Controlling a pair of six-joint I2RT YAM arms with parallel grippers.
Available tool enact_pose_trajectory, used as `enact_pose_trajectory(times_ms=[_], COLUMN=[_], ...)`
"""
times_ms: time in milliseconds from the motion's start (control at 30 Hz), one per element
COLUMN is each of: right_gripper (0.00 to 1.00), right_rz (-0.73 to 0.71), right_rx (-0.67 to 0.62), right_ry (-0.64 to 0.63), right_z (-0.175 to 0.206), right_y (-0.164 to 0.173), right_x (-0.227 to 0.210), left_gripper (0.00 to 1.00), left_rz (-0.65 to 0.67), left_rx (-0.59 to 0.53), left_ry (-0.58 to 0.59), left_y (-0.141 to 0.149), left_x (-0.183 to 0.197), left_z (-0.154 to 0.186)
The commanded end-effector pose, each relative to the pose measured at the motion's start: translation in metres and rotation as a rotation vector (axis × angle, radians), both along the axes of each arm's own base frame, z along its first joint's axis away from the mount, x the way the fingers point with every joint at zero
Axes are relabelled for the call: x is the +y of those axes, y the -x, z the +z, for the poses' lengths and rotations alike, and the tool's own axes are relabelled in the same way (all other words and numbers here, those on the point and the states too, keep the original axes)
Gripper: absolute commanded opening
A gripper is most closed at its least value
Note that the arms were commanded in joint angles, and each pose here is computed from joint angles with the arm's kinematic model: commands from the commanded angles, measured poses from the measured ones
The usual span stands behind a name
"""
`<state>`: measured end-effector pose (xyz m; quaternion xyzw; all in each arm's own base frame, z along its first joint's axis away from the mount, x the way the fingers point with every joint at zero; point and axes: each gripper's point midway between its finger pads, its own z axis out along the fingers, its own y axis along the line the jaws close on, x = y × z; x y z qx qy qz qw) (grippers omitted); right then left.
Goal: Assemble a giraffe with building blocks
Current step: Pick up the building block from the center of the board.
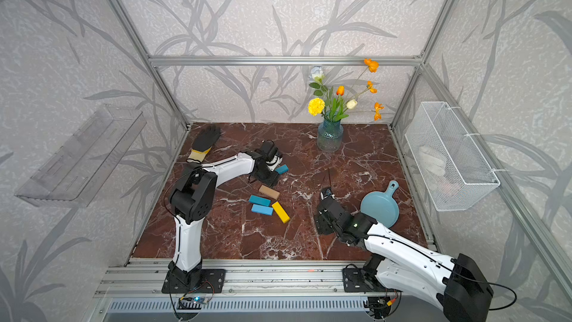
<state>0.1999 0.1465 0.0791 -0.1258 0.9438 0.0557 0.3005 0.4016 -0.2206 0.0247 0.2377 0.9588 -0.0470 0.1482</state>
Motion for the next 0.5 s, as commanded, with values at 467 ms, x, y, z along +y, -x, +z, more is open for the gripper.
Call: enact_pose_trajectory(times_ms=[467], right_gripper=[0.85], right_rz=[-0.038], right_rx=[-0.048], right_ry=[0.022], right_z=[0.006], right_y=[-0.021], right_x=[0.008], left_gripper=[0.34], left_rz=[0.277], left_rx=[-0.169], left_ry=[0.301], left_y=[-0.139], left_x=[-0.059], left_z=[0.073])
